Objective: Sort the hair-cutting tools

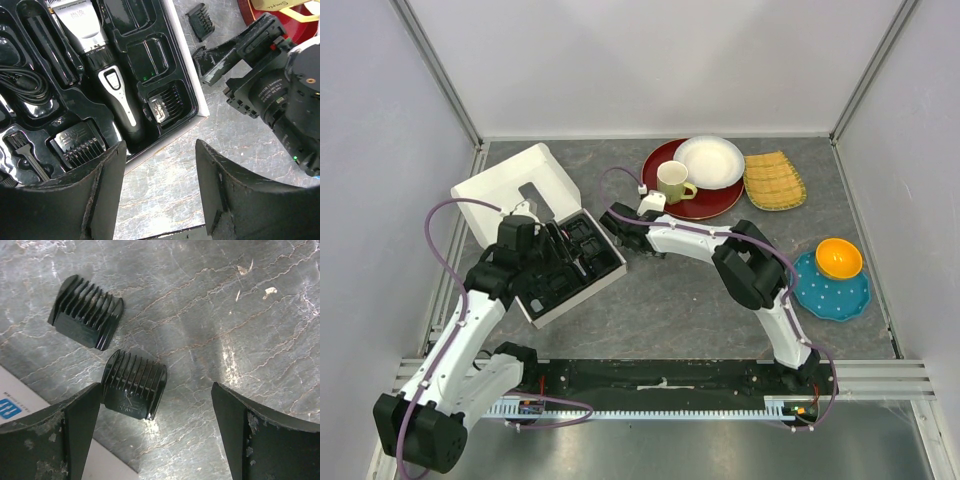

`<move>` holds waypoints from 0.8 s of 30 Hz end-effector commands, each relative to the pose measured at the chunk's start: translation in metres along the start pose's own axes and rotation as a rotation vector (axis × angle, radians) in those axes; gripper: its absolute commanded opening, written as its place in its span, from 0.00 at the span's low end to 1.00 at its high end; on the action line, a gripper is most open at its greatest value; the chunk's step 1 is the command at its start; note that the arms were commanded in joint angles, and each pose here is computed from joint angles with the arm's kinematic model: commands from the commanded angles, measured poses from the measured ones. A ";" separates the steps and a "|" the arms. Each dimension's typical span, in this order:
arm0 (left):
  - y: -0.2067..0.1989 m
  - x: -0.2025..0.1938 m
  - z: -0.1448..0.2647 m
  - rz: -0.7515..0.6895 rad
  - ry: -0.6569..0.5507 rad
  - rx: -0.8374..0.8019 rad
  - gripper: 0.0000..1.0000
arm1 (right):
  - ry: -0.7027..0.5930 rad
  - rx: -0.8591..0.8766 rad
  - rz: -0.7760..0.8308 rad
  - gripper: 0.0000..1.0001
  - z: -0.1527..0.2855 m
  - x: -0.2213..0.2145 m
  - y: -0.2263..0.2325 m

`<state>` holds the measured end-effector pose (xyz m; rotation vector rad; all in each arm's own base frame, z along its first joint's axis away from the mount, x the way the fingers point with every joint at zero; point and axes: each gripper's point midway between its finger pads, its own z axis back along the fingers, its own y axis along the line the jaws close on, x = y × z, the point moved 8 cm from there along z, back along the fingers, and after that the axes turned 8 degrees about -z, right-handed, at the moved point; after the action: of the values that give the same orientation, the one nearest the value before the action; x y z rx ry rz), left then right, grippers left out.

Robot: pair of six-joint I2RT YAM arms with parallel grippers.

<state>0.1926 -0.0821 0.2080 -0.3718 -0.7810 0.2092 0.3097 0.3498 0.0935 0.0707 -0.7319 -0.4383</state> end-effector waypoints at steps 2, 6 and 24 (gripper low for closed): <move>0.000 0.010 0.006 -0.026 -0.054 0.012 0.64 | -0.023 -0.038 -0.010 0.98 -0.006 -0.001 0.005; -0.001 0.008 0.006 -0.027 -0.051 -0.001 0.64 | -0.016 -0.041 0.005 0.98 -0.014 -0.004 0.009; -0.001 0.006 0.005 -0.032 -0.042 -0.013 0.65 | 0.050 -0.073 0.009 0.86 -0.008 -0.017 -0.010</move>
<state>0.1915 -0.0814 0.2105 -0.3725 -0.7952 0.2100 0.3177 0.3546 0.0831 0.0401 -0.7359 -0.4587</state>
